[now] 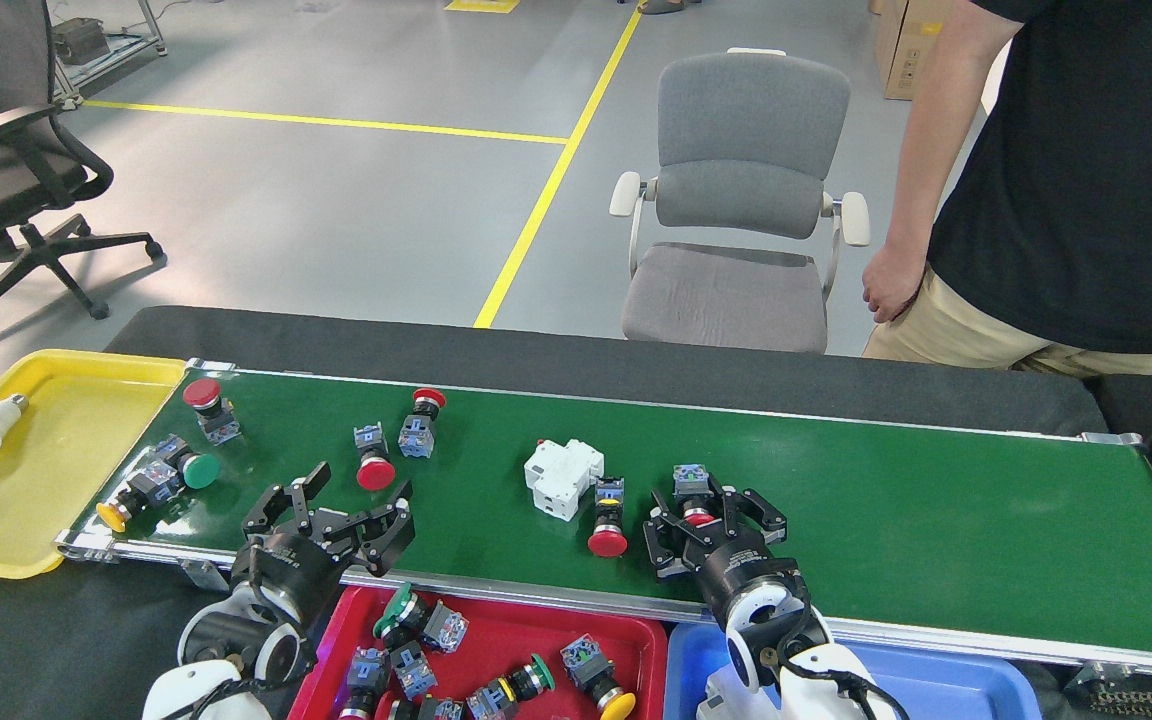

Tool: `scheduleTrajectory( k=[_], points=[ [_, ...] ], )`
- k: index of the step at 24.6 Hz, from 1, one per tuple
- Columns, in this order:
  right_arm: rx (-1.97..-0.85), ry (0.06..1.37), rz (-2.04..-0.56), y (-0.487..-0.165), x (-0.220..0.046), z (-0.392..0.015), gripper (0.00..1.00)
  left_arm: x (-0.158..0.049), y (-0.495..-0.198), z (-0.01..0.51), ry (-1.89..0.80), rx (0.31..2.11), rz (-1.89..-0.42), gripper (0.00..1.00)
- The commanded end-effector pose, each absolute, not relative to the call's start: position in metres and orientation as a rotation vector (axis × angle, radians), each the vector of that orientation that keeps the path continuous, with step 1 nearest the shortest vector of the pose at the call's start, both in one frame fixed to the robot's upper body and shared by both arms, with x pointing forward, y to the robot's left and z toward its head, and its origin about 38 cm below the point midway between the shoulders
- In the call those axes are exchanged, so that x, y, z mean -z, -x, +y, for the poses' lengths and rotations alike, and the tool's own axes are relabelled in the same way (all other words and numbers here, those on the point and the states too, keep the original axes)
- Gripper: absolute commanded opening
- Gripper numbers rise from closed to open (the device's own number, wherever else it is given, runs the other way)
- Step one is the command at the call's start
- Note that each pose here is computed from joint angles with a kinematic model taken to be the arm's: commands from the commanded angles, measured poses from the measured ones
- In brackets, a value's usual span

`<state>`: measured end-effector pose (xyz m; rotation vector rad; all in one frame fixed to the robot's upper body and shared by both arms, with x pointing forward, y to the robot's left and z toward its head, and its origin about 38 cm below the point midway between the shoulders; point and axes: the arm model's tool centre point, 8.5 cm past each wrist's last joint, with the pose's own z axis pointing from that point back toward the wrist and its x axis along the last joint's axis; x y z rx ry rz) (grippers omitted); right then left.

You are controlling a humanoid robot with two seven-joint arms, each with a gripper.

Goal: Pick switch part from conveyor to tray

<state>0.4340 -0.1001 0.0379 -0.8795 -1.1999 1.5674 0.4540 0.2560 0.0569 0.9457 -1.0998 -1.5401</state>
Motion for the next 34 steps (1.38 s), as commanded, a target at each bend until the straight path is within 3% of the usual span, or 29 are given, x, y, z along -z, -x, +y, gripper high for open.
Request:
scheduleTrajectory(
  k=[1,4,7,10,11,12,13,14,17,20,21,25,29,31,34],
  points=[
    [-1.566,0.902,-1.240,-0.440,-0.051,-0.097,0.03,-0.064,-0.466,0.268,-0.992,1.498,-1.068,1.00],
    [-1.587,0.912,-1.326,-0.431,-0.066,-0.083,0.02,-0.059,-0.474,0.282,-1.023,1.450,-1.018,0.99],
    [-1.659,0.859,-1.494,-0.403,-0.083,-0.058,0.02,-0.060,-0.484,0.290,-1.060,1.397,-0.994,0.97],
    [-1.749,0.755,-1.674,-0.371,-0.097,-0.032,0.07,-0.052,-0.488,0.311,-1.108,1.338,-0.912,0.89],
    [-1.803,0.710,-1.724,-0.358,-0.098,-0.017,0.20,-0.049,-0.489,0.315,-1.125,1.330,-0.889,0.81],
    [-1.837,0.681,-1.750,-0.350,-0.097,-0.006,0.41,-0.047,-0.489,0.317,-1.140,1.325,-0.878,0.74],
    [-1.875,0.644,-1.782,-0.339,-0.096,0.010,0.86,-0.044,-0.487,0.325,-1.168,1.316,-0.866,0.60],
    [-1.900,0.616,-1.806,-0.329,-0.095,0.021,0.99,-0.043,-0.486,0.330,-1.193,1.310,-0.877,0.48],
    [-1.943,0.579,-1.847,-0.316,-0.094,0.035,0.99,-0.039,-0.482,0.334,-1.224,1.298,-0.907,0.27],
    [-1.914,0.591,-1.870,-0.313,-0.103,0.034,0.99,-0.025,-0.468,0.328,-1.173,1.344,-0.960,0.13],
    [-1.897,0.603,-1.885,-0.311,-0.108,0.031,0.99,-0.029,-0.467,0.323,-1.155,1.353,-1.020,0.10],
    [-1.666,0.813,-1.704,-0.330,-0.108,-0.060,0.99,-0.038,-0.423,0.300,-1.088,1.480,-1.251,0.08],
    [-1.345,1.053,-1.432,-0.346,-0.102,-0.183,0.99,-0.052,-0.345,0.266,-0.966,1.716,-1.490,0.11],
    [-1.187,1.170,-1.345,-0.344,-0.104,-0.248,0.99,-0.056,-0.311,0.253,-0.913,1.797,-1.552,0.24],
    [-0.999,1.203,-1.246,-0.320,-0.098,-0.321,0.99,-0.051,-0.283,0.243,-0.883,1.793,-1.550,1.00]
  ],
)
